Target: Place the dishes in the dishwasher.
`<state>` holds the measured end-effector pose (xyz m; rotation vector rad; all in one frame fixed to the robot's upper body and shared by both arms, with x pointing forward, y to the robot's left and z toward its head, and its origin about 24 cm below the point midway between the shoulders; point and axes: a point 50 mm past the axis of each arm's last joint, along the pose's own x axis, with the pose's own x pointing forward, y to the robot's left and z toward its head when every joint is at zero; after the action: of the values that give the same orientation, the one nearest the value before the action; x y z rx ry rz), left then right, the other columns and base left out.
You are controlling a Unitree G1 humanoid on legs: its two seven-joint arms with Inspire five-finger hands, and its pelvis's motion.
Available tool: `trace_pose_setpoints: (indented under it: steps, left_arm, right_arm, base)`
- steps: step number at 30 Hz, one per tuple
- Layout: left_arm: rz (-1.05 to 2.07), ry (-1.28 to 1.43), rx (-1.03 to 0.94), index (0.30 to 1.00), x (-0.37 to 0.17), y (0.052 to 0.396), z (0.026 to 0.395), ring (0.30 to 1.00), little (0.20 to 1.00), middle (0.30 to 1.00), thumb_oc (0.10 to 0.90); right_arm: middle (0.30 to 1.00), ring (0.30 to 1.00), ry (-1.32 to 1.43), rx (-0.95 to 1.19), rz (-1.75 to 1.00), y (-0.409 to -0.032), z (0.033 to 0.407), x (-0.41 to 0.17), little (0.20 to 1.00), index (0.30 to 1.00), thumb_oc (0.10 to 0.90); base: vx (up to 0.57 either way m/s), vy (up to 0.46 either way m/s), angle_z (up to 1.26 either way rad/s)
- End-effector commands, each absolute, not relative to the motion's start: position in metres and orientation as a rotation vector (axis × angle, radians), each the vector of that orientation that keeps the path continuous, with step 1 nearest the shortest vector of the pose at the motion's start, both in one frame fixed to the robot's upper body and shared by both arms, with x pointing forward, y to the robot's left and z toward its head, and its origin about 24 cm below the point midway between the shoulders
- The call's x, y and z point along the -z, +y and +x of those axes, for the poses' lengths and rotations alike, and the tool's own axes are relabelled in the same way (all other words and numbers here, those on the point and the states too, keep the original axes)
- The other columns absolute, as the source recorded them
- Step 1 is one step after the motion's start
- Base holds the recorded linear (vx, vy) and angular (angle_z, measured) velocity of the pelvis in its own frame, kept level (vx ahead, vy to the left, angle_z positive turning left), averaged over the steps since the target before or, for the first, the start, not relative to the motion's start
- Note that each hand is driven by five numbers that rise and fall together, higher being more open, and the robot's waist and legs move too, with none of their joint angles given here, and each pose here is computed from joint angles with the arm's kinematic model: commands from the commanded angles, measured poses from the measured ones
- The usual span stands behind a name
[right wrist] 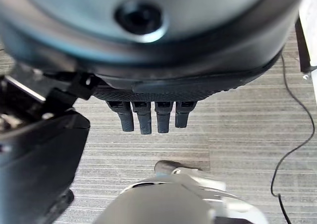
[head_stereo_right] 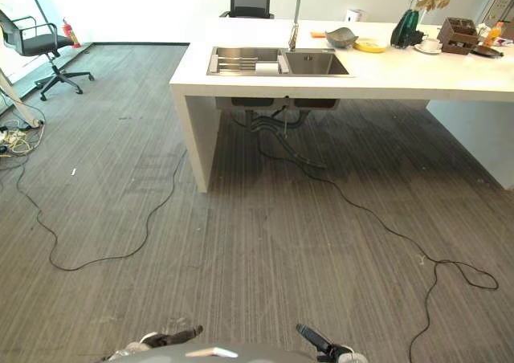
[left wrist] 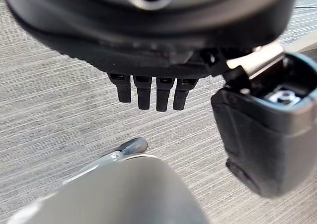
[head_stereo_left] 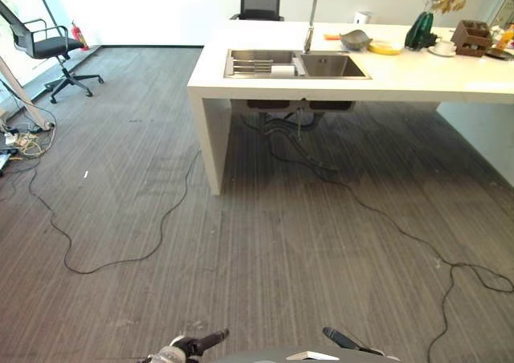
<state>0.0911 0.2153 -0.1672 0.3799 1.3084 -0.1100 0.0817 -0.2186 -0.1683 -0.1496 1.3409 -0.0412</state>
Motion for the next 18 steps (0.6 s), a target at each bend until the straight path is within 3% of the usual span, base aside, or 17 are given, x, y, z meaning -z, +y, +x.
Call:
trace_pose_setpoints:
  steps: [1,18]
  left_arm:
    - [0.457,1.231,0.126,0.900,0.159,0.217,0.124,0.900,0.900,0.900,0.800]
    - [0.413,1.239,0.059,0.900,0.161,0.214,0.117,0.900,0.900,0.900,0.800]
  right_arm:
    - [0.900,0.900,1.191,0.037,-0.282,-0.236,0.134,0.151,0.900,0.900,0.800]
    - [0.900,0.900,1.160,0.100,-0.204,-0.229,0.133,0.153,0.900,0.900,0.800]
  base:
    - [0.00,0.000,0.00]
    - [0.00,-0.002,0.01]
